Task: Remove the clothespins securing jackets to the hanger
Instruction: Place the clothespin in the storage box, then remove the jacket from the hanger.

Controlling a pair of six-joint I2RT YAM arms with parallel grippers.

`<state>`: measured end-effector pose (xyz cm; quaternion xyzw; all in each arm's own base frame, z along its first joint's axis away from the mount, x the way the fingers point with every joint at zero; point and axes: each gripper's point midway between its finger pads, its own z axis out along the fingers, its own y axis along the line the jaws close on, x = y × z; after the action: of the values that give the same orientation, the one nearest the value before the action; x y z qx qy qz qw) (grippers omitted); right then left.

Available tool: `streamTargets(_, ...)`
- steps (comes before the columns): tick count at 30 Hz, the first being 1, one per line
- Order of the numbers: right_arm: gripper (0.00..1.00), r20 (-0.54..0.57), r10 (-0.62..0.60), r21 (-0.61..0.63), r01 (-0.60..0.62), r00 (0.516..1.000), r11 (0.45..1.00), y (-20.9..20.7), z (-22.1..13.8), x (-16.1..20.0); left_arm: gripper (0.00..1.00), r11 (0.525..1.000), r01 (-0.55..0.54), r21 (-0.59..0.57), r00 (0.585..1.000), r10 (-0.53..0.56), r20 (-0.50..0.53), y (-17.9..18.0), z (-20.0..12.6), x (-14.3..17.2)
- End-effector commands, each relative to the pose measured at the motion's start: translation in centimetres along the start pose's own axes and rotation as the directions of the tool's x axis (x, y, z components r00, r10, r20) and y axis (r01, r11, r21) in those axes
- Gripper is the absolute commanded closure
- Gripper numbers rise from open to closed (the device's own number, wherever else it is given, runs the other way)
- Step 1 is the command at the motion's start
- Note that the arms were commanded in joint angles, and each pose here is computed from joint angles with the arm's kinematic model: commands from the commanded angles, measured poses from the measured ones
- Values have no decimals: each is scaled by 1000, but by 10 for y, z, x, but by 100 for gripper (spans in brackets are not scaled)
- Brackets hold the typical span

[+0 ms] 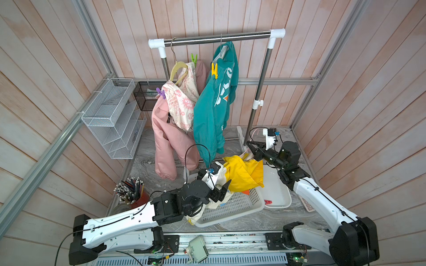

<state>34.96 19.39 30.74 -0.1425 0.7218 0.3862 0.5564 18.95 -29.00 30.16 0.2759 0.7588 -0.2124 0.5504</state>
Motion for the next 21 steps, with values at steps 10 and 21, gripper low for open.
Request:
streamTargets(10, 100, 21, -7, 21, 7, 1000, 1000, -1, -1, -16, 31, 997, 64, 41, 982, -55, -180, 15, -1, 45)
streamTargets(21, 100, 18, -7, 28, 6, 1000, 1000, -2, -2, -15, 80, 994, 65, 84, 994, -57, -98, 15, 3, 21)
